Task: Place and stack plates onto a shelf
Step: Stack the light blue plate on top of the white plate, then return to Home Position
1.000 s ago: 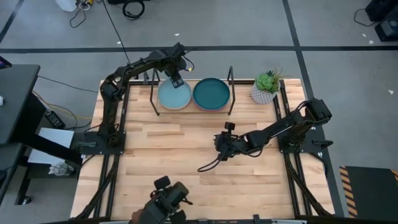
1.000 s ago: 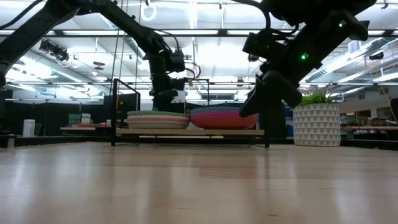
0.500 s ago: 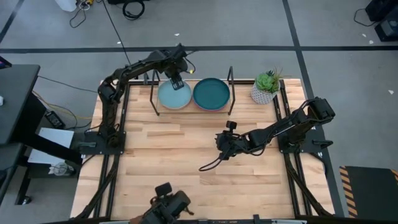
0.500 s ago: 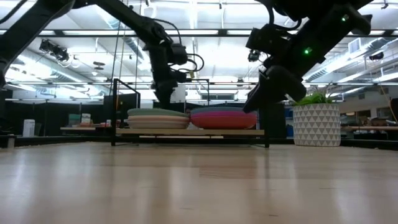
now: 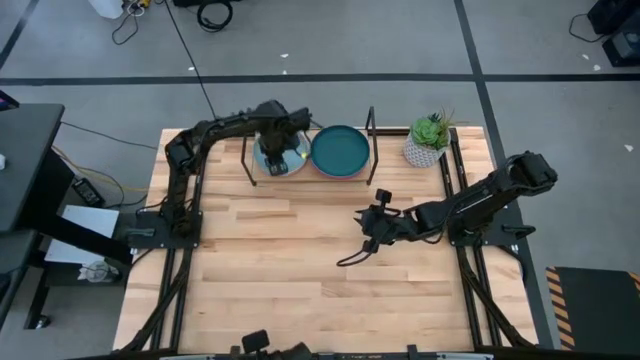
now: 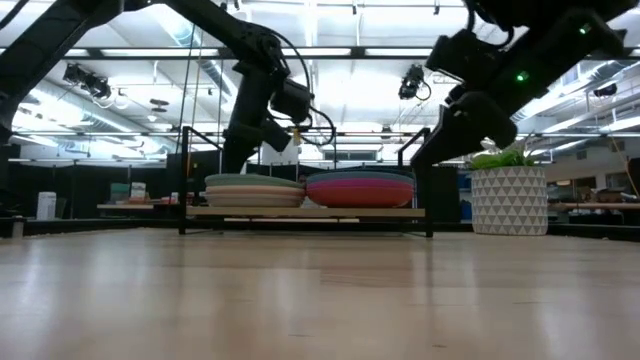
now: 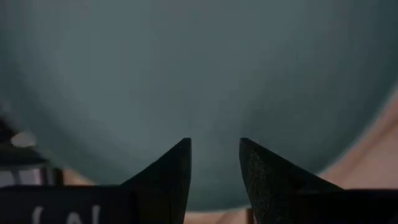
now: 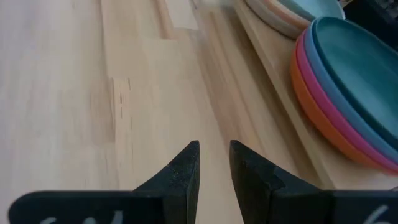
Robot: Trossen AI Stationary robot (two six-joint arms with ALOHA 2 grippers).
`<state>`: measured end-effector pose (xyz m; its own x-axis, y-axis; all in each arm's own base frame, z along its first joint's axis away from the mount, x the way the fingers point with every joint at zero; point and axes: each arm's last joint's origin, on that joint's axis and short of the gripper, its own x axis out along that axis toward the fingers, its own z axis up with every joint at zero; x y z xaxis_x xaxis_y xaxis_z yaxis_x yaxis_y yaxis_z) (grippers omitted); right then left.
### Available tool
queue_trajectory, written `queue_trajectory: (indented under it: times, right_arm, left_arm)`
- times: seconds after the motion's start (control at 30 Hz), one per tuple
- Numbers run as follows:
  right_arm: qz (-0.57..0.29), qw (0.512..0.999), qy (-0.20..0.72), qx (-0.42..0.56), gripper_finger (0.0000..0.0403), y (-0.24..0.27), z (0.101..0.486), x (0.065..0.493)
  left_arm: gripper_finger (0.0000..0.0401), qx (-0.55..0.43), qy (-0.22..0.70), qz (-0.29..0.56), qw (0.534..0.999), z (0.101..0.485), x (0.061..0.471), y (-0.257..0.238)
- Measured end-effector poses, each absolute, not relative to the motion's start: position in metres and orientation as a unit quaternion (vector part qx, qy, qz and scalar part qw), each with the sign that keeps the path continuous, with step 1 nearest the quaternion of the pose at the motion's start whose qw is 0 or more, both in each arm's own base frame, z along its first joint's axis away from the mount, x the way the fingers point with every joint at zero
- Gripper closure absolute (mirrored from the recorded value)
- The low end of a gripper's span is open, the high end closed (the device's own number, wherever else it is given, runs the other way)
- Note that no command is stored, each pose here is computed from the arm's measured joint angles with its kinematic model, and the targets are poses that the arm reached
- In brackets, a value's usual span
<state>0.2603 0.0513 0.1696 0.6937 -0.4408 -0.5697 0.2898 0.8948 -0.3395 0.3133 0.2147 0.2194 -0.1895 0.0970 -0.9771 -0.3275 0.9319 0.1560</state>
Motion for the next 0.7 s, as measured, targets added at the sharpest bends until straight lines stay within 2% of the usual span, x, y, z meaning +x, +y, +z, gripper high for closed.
queue_trajectory:
  times: [0.23, 0.43, 0.57, 0.7]
  right_arm:
    - [-0.184, 0.93, 0.301, -0.103, 0.0309, 0.044, 0.175, 0.244]
    - [-0.174, 0.935, 0.293, -0.098, 0.0309, 0.042, 0.178, 0.236]
    - [-0.179, 0.936, 0.285, -0.106, 0.0309, 0.04, 0.183, 0.233]
    - [-0.184, 0.937, 0.278, -0.108, 0.0309, 0.038, 0.185, 0.23]
  left_arm:
    - [0.0259, -0.05, 0.763, 0.168, 0.622, 0.197, 0.313, 0.205]
    - [0.0259, -0.036, 0.746, 0.171, 0.643, 0.211, 0.315, 0.198]
    - [0.0259, -0.026, 0.705, 0.168, 0.688, 0.241, 0.316, 0.186]
    - [0.0259, -0.027, 0.634, 0.142, 0.76, 0.258, 0.323, 0.167]
